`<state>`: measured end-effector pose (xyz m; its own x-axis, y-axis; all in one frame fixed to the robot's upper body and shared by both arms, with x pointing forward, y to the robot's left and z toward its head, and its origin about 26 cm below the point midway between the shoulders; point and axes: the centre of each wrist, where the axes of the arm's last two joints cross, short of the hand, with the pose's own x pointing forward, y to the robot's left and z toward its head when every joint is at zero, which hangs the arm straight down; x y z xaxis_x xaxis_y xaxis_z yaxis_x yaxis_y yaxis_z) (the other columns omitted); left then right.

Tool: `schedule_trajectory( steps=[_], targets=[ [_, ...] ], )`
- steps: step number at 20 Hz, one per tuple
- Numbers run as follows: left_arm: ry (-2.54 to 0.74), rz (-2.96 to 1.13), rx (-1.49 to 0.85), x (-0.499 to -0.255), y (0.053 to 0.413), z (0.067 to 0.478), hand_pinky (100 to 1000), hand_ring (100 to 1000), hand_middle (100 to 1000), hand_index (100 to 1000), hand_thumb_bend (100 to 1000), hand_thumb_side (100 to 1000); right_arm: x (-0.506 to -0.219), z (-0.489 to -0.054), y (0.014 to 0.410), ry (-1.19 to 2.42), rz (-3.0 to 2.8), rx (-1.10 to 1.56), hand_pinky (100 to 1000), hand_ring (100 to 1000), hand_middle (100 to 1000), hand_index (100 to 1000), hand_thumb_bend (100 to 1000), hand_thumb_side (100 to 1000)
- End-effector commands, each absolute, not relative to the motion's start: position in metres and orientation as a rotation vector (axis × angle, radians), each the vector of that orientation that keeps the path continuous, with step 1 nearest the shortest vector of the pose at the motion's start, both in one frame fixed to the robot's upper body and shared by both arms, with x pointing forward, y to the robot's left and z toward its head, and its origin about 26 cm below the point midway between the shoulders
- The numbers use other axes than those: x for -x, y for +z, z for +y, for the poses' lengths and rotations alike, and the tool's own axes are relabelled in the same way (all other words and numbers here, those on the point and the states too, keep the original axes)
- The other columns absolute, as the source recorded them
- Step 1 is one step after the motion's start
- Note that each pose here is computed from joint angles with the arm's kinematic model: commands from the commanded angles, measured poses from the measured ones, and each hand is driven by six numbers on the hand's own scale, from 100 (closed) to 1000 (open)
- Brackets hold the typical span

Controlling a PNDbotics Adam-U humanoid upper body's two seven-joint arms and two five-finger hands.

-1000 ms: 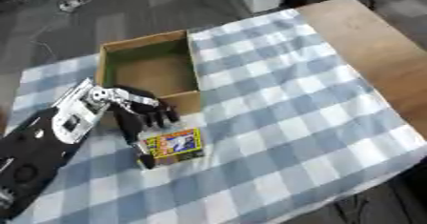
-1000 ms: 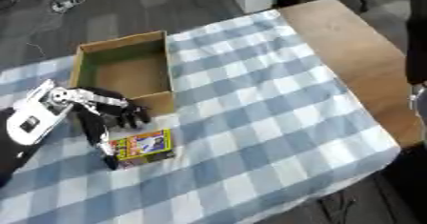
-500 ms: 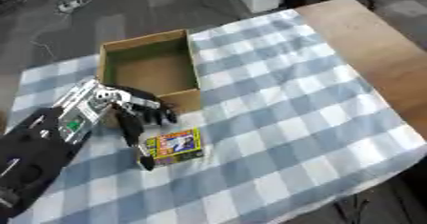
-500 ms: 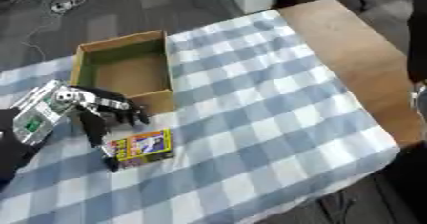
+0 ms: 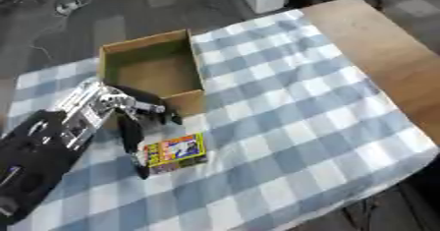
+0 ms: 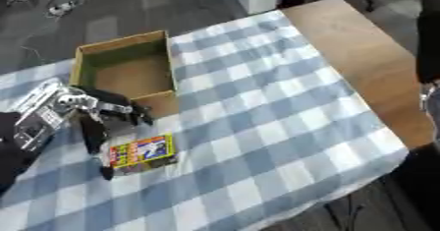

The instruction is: Pick up objects on the table and place them in the box.

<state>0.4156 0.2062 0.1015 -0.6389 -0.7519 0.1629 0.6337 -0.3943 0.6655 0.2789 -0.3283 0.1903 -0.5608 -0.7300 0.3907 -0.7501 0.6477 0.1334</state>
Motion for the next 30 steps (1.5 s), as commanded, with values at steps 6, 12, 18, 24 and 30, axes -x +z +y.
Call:
schedule_trajectory(
  steps=[6,12,18,24,30],
  targets=[
    [-2.116,-0.891,-0.261,-0.419,0.112,0.198,807,861,893,942,1000,396,-0.278,-0.330,0.202,0.110,-2.473,-1.166,363,310,349,568,100,1000],
    [-2.143,-0.918,-0.281,-0.415,0.118,0.188,802,860,891,935,1000,412,-0.278,-0.330,0.202,0.109,-2.473,-1.166,363,310,349,568,100,1000],
    [-2.185,-0.944,-0.320,-0.409,0.125,0.179,756,856,886,919,1000,443,-0.278,-0.330,0.203,0.106,-2.473,-1.165,363,311,349,567,100,1000],
    [-2.176,-0.993,-0.329,-0.400,0.127,0.170,739,837,881,914,1000,460,-0.278,-0.331,0.202,0.101,-2.474,-1.164,363,310,349,567,100,1000],
    [-2.174,-0.986,-0.338,-0.393,0.118,0.168,746,837,881,914,1000,443,-0.278,-0.331,0.202,0.100,-2.476,-1.163,363,310,349,567,100,1000]
  ],
)
